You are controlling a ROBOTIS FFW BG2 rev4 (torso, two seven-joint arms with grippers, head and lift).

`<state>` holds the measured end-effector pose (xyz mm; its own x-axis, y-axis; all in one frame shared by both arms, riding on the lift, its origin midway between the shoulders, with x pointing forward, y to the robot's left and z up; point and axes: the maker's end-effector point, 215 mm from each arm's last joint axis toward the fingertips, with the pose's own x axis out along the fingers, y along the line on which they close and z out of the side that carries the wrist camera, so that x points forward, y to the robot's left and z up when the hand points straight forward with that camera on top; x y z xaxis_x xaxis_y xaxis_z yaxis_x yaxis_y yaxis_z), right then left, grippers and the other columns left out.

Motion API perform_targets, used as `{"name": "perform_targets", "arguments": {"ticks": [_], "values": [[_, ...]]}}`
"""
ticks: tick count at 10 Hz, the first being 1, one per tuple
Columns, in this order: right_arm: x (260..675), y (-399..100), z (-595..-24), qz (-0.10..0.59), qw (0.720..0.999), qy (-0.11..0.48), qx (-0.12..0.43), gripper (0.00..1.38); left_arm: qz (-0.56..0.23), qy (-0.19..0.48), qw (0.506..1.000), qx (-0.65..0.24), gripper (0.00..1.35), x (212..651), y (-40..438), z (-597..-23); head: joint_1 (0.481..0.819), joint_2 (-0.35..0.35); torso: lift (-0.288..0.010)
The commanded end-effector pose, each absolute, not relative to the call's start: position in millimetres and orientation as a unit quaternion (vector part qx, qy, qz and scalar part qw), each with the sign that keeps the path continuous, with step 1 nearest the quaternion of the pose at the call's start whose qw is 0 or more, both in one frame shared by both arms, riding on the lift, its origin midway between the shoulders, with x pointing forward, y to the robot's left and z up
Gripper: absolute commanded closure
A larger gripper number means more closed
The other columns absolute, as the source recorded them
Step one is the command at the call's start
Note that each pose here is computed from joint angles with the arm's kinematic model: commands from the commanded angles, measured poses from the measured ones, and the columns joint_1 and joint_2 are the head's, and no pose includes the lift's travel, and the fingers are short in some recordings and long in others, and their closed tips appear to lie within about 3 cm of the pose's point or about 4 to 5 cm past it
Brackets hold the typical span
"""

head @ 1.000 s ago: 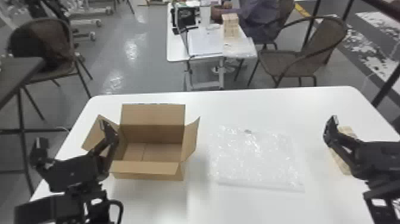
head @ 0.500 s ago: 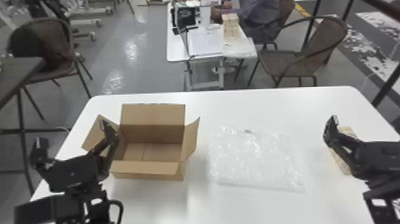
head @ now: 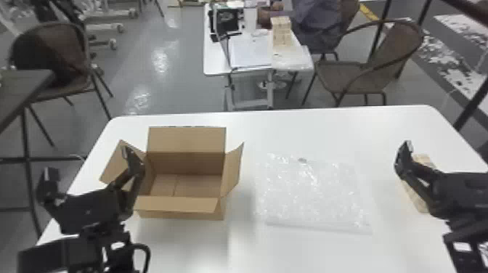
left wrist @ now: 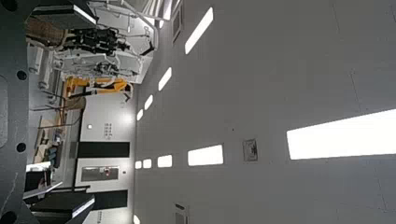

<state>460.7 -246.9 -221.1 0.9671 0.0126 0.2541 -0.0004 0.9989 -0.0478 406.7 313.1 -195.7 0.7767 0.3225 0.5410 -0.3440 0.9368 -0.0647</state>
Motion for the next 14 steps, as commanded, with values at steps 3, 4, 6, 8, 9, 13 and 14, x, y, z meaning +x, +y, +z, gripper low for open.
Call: {"name": "perform_targets", "arguments": {"ticks": [3, 4, 6, 8, 9, 13, 14], "values": [[460.7, -246.9, -221.2, 0.003, 0.991, -0.128, -0.024, 0.0, 0.177, -0.283, 0.942, 0.019, 0.0, 406.7, 313.1, -195.6, 0.678, 0.086, -0.1], [460.7, -246.9, -221.2, 0.003, 0.991, -0.128, -0.024, 0.0, 0.177, -0.283, 0.942, 0.019, 0.0, 406.7, 313.1, -195.6, 0.678, 0.086, -0.1], [460.7, -246.9, -221.2, 0.003, 0.991, -0.128, -0.024, 0.0, 0.177, -0.283, 0.942, 0.019, 0.0, 406.7, 313.1, -195.6, 0.678, 0.086, -0.1], [460.7, -246.9, -221.2, 0.003, 0.991, -0.128, -0.024, 0.0, 0.177, -0.283, 0.942, 0.019, 0.0, 406.7, 313.1, -195.6, 0.678, 0.086, -0.1], [460.7, -246.9, -221.2, 0.003, 0.991, -0.128, -0.024, 0.0, 0.177, -0.283, 0.942, 0.019, 0.0, 406.7, 313.1, -195.6, 0.678, 0.086, -0.1], [460.7, -246.9, -221.2, 0.003, 0.991, -0.128, -0.024, 0.0, 0.177, -0.283, 0.942, 0.019, 0.0, 406.7, 313.1, -195.6, 0.678, 0.086, -0.1], [460.7, -246.9, -221.2, 0.003, 0.991, -0.128, -0.024, 0.0, 0.177, -0.283, 0.942, 0.019, 0.0, 406.7, 313.1, -195.6, 0.678, 0.086, -0.1]]}}
